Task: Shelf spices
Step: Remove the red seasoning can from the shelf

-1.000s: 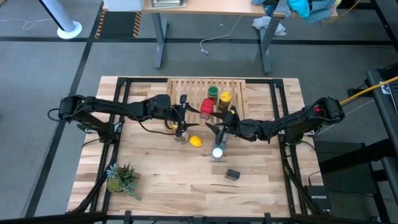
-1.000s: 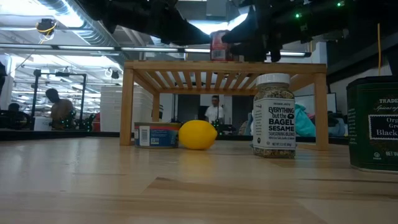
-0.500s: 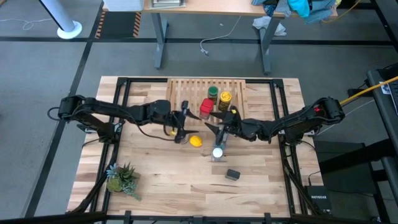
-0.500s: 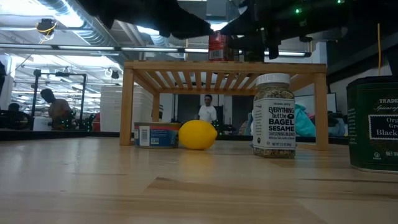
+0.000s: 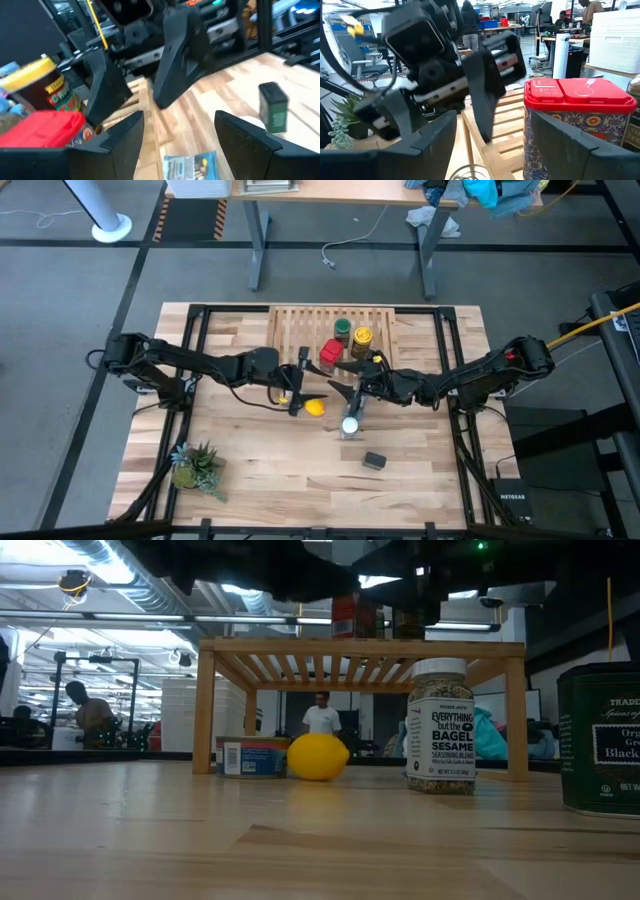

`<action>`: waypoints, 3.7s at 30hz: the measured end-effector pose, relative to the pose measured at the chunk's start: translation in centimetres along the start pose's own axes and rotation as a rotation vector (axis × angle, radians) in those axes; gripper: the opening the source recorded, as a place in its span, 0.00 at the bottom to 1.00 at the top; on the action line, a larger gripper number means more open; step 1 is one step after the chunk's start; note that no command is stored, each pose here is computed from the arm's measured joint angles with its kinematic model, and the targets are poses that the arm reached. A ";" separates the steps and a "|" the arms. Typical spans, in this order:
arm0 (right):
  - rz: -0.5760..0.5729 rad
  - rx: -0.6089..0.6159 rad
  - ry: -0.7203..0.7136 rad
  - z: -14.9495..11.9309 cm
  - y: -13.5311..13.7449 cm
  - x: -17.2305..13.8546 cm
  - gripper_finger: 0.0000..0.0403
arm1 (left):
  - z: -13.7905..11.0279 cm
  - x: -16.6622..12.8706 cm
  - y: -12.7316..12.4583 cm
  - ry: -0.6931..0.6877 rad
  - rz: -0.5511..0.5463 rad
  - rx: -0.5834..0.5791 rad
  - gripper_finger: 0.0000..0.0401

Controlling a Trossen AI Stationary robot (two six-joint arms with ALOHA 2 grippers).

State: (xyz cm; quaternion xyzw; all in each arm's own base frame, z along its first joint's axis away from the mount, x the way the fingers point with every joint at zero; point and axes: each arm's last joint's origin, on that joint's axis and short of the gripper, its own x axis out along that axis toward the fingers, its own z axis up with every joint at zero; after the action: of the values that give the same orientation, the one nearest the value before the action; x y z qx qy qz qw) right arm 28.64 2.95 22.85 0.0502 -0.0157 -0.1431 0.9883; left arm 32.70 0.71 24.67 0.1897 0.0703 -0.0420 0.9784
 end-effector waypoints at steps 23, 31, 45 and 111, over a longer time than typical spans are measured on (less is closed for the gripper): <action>0.013 -0.019 -0.069 0.7 0.1 0.0 0.64 | -1.5 1.8 -0.3 0.083 0.369 0.027 0.59; 0.034 -0.039 -0.064 0.6 0.9 -0.4 0.64 | -1.3 1.7 -0.8 0.128 0.446 0.056 0.59; -0.234 -0.241 -0.042 0.3 3.6 -2.5 0.64 | -1.0 1.4 -1.5 0.242 0.642 0.122 0.59; -0.552 -0.437 0.054 0.1 5.5 -5.2 0.64 | -0.5 -7.6 7.2 0.302 0.374 -0.254 0.59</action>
State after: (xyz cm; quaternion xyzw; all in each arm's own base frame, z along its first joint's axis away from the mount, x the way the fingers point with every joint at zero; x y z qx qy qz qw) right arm 25.19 9.69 23.43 -0.1563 0.0558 -0.4035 0.8998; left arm 25.95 7.97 27.97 0.0791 0.1840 0.1773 0.9636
